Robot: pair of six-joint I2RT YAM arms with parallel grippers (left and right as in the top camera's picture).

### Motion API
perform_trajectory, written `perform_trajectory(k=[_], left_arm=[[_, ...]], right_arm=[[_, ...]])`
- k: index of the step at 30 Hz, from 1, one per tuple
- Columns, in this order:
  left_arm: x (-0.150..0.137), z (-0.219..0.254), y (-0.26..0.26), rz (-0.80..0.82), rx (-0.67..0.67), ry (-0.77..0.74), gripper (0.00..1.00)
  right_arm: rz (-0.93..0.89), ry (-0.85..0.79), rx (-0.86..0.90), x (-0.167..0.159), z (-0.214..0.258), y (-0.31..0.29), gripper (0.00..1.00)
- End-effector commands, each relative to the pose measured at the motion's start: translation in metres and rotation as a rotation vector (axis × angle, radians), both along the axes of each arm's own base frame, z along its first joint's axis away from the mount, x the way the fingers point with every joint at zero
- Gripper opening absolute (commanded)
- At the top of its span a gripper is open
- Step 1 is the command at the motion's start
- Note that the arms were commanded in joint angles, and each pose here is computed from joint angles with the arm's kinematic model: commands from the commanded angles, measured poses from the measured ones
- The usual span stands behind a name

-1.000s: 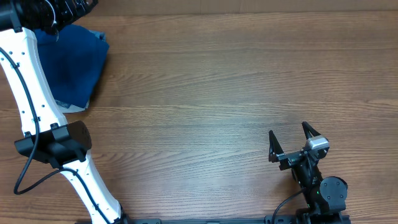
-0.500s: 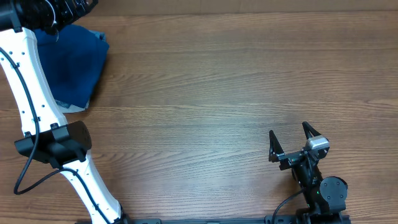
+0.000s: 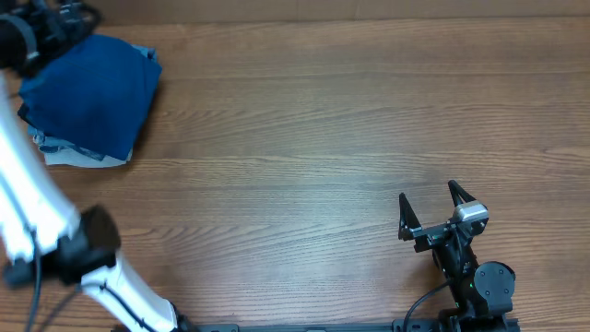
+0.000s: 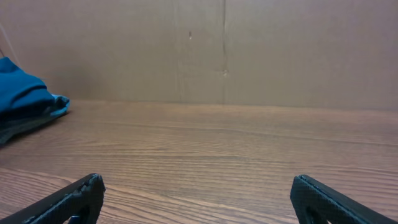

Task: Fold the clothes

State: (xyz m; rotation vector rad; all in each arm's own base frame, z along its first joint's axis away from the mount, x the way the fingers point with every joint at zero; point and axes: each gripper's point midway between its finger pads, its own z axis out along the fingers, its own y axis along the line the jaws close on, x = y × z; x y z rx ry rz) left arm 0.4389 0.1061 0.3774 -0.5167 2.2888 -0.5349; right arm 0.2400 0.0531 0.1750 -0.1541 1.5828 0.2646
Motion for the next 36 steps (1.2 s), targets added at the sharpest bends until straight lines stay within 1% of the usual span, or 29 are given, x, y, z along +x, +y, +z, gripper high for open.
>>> perform_trajectory(k=[1, 3, 4, 5, 6, 7, 9, 10, 11, 12, 14, 16, 18, 20, 21, 24, 27, 28, 32, 36], left_arm=[[-0.121, 0.127, -0.014, 0.145, 0.190, -0.281, 1.00], [-0.174, 0.159, -0.025, 0.230, 0.295, -0.364, 1.00], [-0.204, 0.171, -0.039, 0.250, 0.328, -0.409, 1.00], [-0.233, 0.179, -0.055, 0.251, 0.344, -0.449, 1.00], [-0.268, 0.182, -0.075, 0.250, 0.357, -0.484, 1.00], [-0.291, 0.188, -0.089, 0.245, 0.371, -0.532, 1.00], [-0.327, 0.178, -0.114, 0.223, 0.370, -0.560, 1.00], [-0.339, 0.162, -0.117, 0.231, 0.369, -0.529, 1.00], [-0.345, 0.139, -0.115, 0.250, 0.360, -0.467, 1.00], [-0.347, 0.122, -0.114, 0.252, 0.347, -0.421, 1.00], [-0.340, 0.073, -0.110, 0.240, 0.301, -0.288, 1.00], [-0.320, 0.036, -0.101, 0.227, 0.271, -0.215, 1.00], [-0.295, 0.004, -0.088, 0.226, 0.260, -0.192, 1.00], [-0.252, -0.040, -0.076, 0.191, 0.242, -0.238, 1.00], [-0.231, -0.063, -0.072, 0.162, 0.234, -0.287, 1.00], [-0.188, -0.115, -0.073, 0.059, 0.215, -0.441, 1.00], [-0.178, -0.129, -0.083, 0.005, 0.261, -0.583, 1.00], [-0.178, -0.131, -0.087, 0.009, 0.290, -0.618, 1.00], [-0.183, -0.131, -0.092, 0.060, 0.355, -0.654, 1.00], [-0.184, -0.136, -0.098, 0.058, 0.362, -0.654, 1.00]], right_arm=[[-0.008, -0.001, 0.001, 0.001, -0.002, -0.001, 1.00], [-0.008, 0.000, 0.001, 0.001, -0.003, -0.001, 1.00], [-0.008, -0.001, 0.001, 0.001, -0.002, -0.001, 1.00], [-0.008, -0.001, 0.001, 0.001, -0.002, -0.001, 1.00], [-0.008, -0.001, 0.001, 0.001, -0.002, -0.001, 1.00], [-0.008, 0.000, 0.001, 0.001, -0.003, -0.001, 1.00], [-0.008, -0.001, 0.001, 0.001, -0.002, -0.001, 1.00], [-0.008, -0.001, 0.001, 0.001, -0.002, -0.001, 1.00], [-0.008, 0.000, 0.001, 0.001, -0.003, -0.001, 1.00], [-0.008, -0.001, 0.001, 0.001, -0.002, -0.001, 1.00], [-0.008, 0.000, 0.001, 0.001, -0.003, -0.001, 1.00], [-0.008, -0.001, 0.001, 0.001, -0.002, -0.001, 1.00], [-0.008, -0.001, 0.001, 0.001, -0.002, -0.001, 1.00], [-0.008, 0.000, 0.001, 0.001, -0.003, -0.001, 1.00], [-0.008, -0.001, 0.001, 0.001, -0.002, -0.001, 1.00], [-0.008, 0.000, 0.001, 0.001, -0.003, -0.001, 1.00], [-0.008, -0.001, 0.001, 0.001, -0.002, -0.001, 1.00], [-0.008, -0.001, 0.001, 0.001, -0.002, -0.001, 1.00], [-0.008, 0.000, 0.001, 0.001, -0.003, -0.001, 1.00], [-0.008, -0.001, 0.001, 0.001, -0.002, -0.001, 1.00]])
